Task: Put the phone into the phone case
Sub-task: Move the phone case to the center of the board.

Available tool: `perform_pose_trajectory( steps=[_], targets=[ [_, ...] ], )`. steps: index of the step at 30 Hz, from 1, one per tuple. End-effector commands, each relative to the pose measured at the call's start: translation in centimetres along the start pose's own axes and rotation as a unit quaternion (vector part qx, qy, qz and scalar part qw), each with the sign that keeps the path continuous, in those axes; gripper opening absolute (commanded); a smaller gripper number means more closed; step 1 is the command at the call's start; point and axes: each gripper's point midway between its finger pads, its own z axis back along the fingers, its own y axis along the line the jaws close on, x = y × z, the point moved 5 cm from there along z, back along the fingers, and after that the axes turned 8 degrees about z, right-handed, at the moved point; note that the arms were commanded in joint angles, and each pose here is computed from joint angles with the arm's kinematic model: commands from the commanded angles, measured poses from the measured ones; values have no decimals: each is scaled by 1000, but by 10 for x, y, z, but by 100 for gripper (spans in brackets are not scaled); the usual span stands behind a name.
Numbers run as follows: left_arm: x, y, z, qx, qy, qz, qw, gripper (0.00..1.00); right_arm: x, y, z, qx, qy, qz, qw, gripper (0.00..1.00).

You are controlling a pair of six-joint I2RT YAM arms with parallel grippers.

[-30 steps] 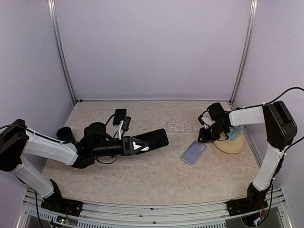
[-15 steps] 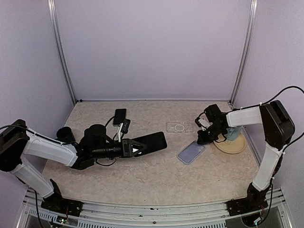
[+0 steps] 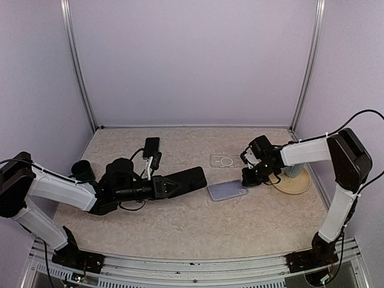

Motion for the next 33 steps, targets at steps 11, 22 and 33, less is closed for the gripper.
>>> perform_pose_trajectory(
  steps=[11, 22, 33],
  targets=[
    [22, 3, 19, 55, -76, 34, 995, 0, 6, 59, 9, 23, -83, -99, 991, 1],
    [24, 4, 24, 67, -86, 32, 994, 0, 21, 65, -9, 17, -89, -110, 990, 3],
    [25, 5, 24, 72, -88, 31, 993, 0, 27, 87, -17, 44, -80, -102, 991, 13]
  ],
)
